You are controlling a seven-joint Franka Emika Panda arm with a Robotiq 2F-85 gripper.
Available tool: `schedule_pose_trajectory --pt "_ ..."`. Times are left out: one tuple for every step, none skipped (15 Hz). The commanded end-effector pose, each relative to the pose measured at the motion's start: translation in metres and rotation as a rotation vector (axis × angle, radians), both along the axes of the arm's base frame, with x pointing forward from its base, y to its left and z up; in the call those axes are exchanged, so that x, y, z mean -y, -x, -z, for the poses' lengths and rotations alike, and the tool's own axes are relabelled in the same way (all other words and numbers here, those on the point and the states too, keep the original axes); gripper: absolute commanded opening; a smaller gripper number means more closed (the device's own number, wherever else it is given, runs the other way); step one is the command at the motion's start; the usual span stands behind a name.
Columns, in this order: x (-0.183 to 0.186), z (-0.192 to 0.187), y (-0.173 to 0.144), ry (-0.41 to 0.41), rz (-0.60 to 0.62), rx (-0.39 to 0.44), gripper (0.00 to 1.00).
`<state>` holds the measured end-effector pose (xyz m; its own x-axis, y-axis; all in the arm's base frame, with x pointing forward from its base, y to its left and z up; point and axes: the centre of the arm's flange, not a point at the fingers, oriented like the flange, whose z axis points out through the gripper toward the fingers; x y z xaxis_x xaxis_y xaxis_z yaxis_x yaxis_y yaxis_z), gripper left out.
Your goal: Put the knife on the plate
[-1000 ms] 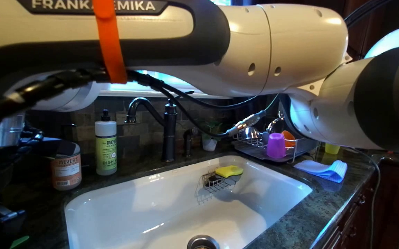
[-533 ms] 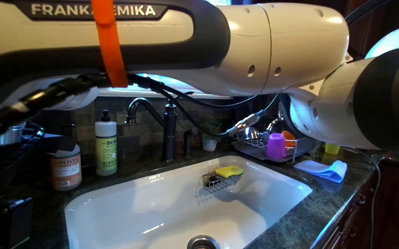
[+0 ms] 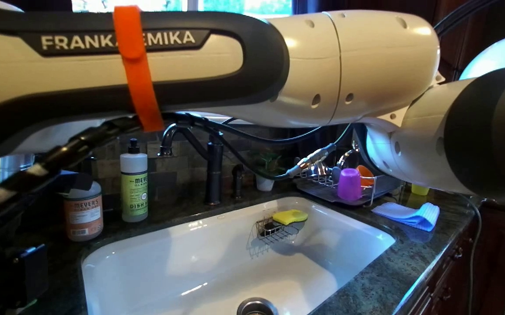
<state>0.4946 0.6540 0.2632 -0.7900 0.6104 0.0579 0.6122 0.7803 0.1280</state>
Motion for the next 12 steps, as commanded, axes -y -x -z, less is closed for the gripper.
schedule_pose_trajectory --pt "0.001 0.000 -0.001 0.000 0.001 0.000 1.00" --pt "-0.005 0.003 -0.005 -0.009 0.020 0.018 1.00" --pt "-0.010 0.007 -0.012 -0.006 0.058 0.041 1.00" --pt "-0.016 0.008 -0.018 -0.023 0.082 0.059 1.00" --pt "-0.020 0.008 -0.023 -0.034 0.107 0.086 1.00" --pt "-0.024 0.008 -0.027 -0.050 0.120 0.109 1.00" --pt "-0.028 0.007 -0.031 -0.059 0.130 0.141 1.00" --pt "-0.031 0.009 -0.034 -0.069 0.133 0.160 1.00" --pt "-0.035 0.011 -0.037 -0.079 0.133 0.161 0.97" --pt "-0.040 0.013 -0.037 -0.093 0.130 0.152 0.96" --pt "-0.046 0.014 -0.037 -0.101 0.118 0.134 0.93" --pt "-0.049 0.015 -0.036 -0.108 0.109 0.127 0.90"
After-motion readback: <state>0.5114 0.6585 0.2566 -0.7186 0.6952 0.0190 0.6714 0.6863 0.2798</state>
